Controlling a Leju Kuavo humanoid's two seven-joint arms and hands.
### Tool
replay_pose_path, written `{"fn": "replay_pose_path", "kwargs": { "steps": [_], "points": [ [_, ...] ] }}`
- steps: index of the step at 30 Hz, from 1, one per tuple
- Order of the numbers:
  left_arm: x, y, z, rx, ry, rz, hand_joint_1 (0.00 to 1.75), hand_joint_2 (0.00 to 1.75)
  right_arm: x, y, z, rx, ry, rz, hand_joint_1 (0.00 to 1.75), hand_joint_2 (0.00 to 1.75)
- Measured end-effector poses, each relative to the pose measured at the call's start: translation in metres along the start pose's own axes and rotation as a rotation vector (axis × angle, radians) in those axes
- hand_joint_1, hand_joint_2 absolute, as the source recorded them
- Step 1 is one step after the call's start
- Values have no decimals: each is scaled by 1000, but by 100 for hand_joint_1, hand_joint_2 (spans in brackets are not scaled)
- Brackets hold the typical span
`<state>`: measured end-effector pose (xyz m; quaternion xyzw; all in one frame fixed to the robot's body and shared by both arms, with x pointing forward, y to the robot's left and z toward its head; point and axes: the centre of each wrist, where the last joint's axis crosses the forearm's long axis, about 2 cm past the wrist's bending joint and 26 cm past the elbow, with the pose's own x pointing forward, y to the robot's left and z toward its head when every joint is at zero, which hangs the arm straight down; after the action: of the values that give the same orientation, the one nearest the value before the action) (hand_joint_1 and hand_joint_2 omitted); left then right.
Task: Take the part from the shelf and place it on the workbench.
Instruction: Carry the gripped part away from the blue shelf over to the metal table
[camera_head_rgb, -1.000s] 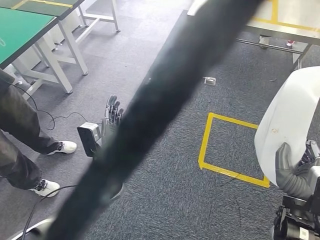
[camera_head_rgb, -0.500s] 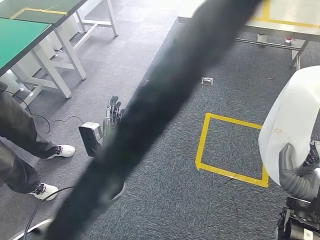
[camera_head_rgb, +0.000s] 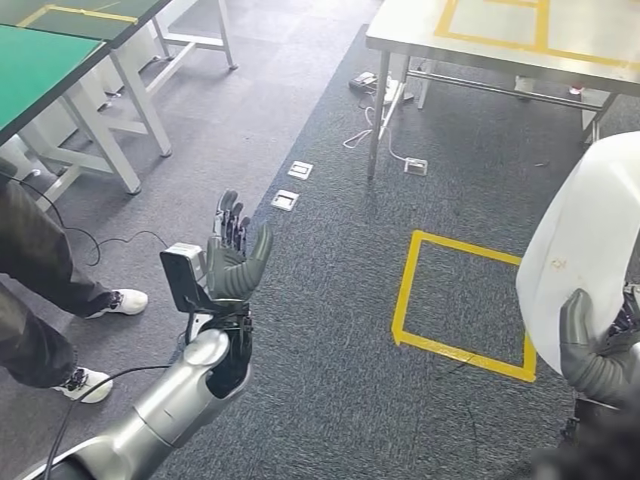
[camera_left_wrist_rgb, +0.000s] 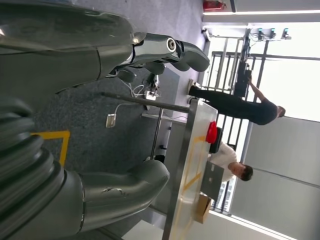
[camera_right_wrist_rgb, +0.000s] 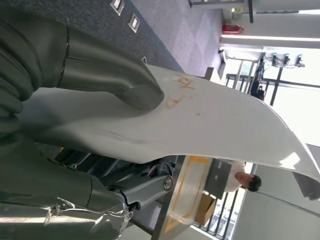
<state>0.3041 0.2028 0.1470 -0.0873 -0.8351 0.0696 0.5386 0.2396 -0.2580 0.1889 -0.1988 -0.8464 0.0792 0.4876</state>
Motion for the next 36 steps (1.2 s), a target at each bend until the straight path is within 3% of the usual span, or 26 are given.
{"fn": "replay_pose_path", "kwargs": {
  "steps": [36],
  "points": [
    [0,-3,-2,-13,-7,5,0,175,0,-2,3,1,4,-8,175,175]
  ]
}}
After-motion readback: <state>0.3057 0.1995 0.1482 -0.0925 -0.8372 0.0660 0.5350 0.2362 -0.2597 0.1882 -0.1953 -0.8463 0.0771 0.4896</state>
